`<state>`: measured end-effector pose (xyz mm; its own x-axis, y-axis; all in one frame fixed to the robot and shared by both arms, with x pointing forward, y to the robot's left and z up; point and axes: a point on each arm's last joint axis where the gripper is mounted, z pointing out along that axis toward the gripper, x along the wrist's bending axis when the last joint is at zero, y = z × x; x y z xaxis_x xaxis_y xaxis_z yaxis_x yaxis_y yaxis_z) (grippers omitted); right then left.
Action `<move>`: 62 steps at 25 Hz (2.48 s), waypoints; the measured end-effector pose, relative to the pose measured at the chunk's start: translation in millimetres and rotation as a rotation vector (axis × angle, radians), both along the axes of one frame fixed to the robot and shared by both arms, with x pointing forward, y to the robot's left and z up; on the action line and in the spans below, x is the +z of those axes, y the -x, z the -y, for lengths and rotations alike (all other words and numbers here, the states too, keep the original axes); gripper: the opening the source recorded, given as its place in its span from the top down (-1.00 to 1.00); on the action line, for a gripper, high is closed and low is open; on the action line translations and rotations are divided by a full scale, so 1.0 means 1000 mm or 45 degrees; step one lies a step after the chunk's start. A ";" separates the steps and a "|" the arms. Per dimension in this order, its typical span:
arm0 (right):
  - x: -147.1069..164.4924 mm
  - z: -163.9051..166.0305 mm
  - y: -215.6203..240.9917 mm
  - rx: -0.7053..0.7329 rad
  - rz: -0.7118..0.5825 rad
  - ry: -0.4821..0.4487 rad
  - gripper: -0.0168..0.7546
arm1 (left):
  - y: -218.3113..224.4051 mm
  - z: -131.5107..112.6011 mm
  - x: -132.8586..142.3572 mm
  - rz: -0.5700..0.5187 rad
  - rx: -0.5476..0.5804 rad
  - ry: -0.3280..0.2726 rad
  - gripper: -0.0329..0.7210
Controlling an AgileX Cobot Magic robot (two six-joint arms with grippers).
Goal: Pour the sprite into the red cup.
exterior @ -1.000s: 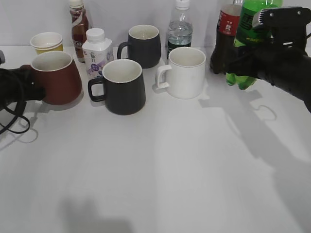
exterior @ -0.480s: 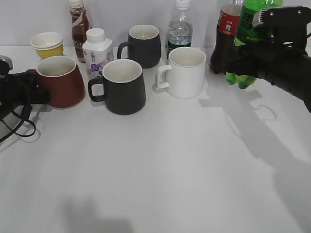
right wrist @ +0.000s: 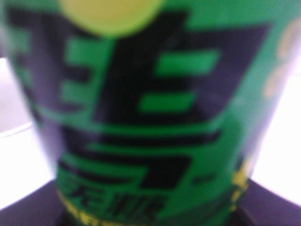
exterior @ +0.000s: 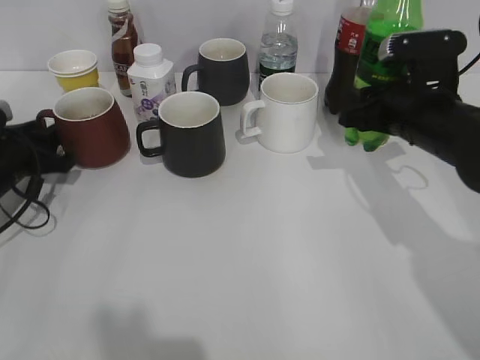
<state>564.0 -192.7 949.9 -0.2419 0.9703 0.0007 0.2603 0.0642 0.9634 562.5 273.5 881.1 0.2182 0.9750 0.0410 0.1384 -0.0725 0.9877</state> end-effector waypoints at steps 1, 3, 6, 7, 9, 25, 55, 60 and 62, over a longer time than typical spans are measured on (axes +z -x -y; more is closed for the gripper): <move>-0.002 0.000 -0.001 -0.001 -0.003 0.002 -0.02 | 0.003 0.000 -0.002 -0.009 0.000 0.001 0.22; -0.008 0.000 -0.002 -0.003 0.003 0.005 -0.02 | 0.008 0.000 -0.003 -0.012 0.001 0.005 0.21; -0.016 -0.001 -0.004 -0.007 0.012 0.008 -0.02 | 0.015 -0.001 -0.003 -0.017 0.005 0.009 0.21; -0.018 -0.001 -0.005 -0.008 0.014 0.009 -0.02 | 0.018 -0.001 -0.002 -0.027 0.006 0.008 0.20; -0.021 -0.001 -0.006 -0.009 0.021 0.010 -0.02 | 0.026 -0.001 -0.002 -0.057 0.008 0.004 0.20; -0.037 -0.004 -0.007 0.027 0.001 0.018 -0.42 | 0.090 -0.006 0.048 -0.019 0.053 0.139 0.20; 0.005 0.023 0.092 0.043 -0.817 0.112 -0.53 | 0.152 0.024 0.164 -1.188 0.244 -0.206 0.20; 0.046 0.031 0.123 0.064 -1.067 0.183 -0.53 | 0.191 0.010 0.182 -1.330 0.216 -0.287 0.20; 0.059 0.037 0.141 0.072 -1.121 0.202 -0.53 | 0.210 0.006 0.189 -1.265 0.118 -0.285 0.20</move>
<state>423.4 -229.5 1008.4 -0.2645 0.9614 0.0752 0.8934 0.2149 0.3945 352.7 267.9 1070.0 0.1775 0.9819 0.0660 0.9017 -0.1891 0.3888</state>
